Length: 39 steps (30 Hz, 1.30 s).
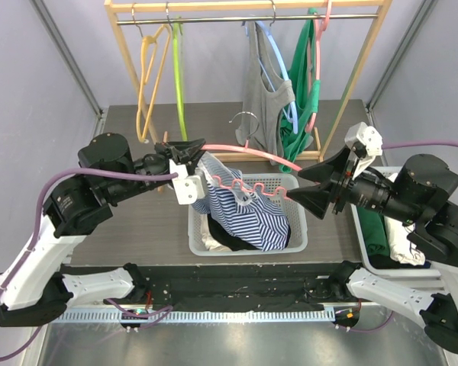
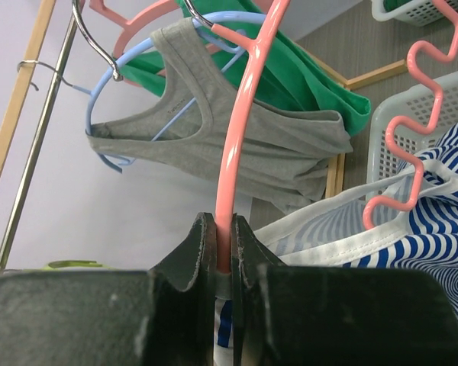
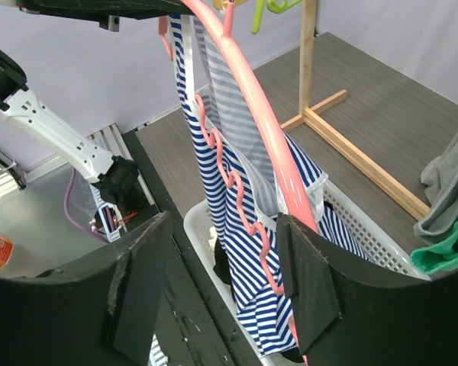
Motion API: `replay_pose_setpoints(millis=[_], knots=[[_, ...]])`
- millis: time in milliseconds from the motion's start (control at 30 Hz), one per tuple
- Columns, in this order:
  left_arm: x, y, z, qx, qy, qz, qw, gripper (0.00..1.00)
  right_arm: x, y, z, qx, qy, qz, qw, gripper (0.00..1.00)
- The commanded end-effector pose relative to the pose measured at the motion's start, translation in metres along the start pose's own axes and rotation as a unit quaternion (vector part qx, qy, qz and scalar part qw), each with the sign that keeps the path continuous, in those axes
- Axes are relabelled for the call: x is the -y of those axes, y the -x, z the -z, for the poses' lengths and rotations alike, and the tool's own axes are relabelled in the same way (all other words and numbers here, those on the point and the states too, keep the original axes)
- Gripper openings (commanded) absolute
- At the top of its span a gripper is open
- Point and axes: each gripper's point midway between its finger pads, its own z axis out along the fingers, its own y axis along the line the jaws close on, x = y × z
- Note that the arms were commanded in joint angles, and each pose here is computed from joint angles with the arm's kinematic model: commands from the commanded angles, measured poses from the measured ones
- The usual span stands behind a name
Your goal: Remove the tank top from the hanger
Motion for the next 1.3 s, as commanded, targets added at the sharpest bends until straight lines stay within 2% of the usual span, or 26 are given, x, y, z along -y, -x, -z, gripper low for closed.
replay_pose_setpoints(millis=[0, 167, 567, 733, 867, 900, 967, 1000, 1067, 1167, 1200, 1233, 1267], knots=[[-0.006, 0.023, 0.015, 0.047, 0.003, -0.011, 0.999, 0.0, -0.004, 0.014, 0.006, 0.024, 0.006, 0.017, 1.0, 0.67], [0.005, 0.016, 0.015, 0.037, -0.013, -0.018, 0.999, 0.0, -0.005, 0.025, 0.02, 0.048, -0.004, 0.027, 0.998, 0.7], [-0.007, 0.026, 0.018, 0.051, 0.002, -0.01, 0.999, 0.0, -0.003, -0.01, 0.0, -0.008, 0.013, -0.002, 1.0, 0.7], [-0.01, 0.03, 0.017, 0.058, 0.007, -0.007, 0.998, 0.0, -0.001, -0.022, -0.006, -0.025, 0.013, -0.009, 1.0, 0.64], [-0.013, 0.035, 0.02, 0.064, 0.01, 0.0, 0.998, 0.0, -0.002, -0.028, -0.007, -0.031, 0.017, -0.013, 0.999, 0.52], [-0.015, 0.036, 0.02, 0.067, 0.011, 0.001, 0.998, 0.0, -0.002, -0.03, -0.008, -0.034, 0.018, -0.015, 0.999, 0.41], [-0.015, 0.037, 0.02, 0.066, 0.012, 0.004, 0.998, 0.0, -0.002, -0.03, -0.008, -0.035, 0.019, -0.015, 0.999, 0.3], [-0.015, 0.035, 0.019, 0.065, 0.011, 0.005, 0.998, 0.0, -0.003, -0.029, -0.007, -0.034, 0.02, -0.015, 0.999, 0.16], [-0.015, 0.035, 0.019, 0.063, 0.012, 0.003, 0.998, 0.0, -0.003, -0.027, -0.004, -0.031, 0.018, -0.015, 0.999, 0.02], [-0.014, 0.032, 0.017, 0.059, 0.015, 0.013, 0.998, 0.01, -0.006, -0.017, 0.007, -0.011, 0.016, -0.009, 1.0, 0.01], [-0.015, 0.032, 0.018, 0.059, 0.02, 0.019, 0.998, 0.05, -0.007, -0.012, 0.012, -0.001, 0.014, -0.007, 1.0, 0.01], [-0.017, 0.033, 0.017, 0.063, 0.025, 0.026, 0.997, 0.21, -0.006, -0.009, 0.016, 0.007, 0.005, -0.004, 1.0, 0.01], [-0.018, 0.034, 0.017, 0.064, 0.028, 0.033, 0.997, 0.3, -0.004, -0.01, 0.02, 0.003, -0.003, -0.006, 1.0, 0.01]])
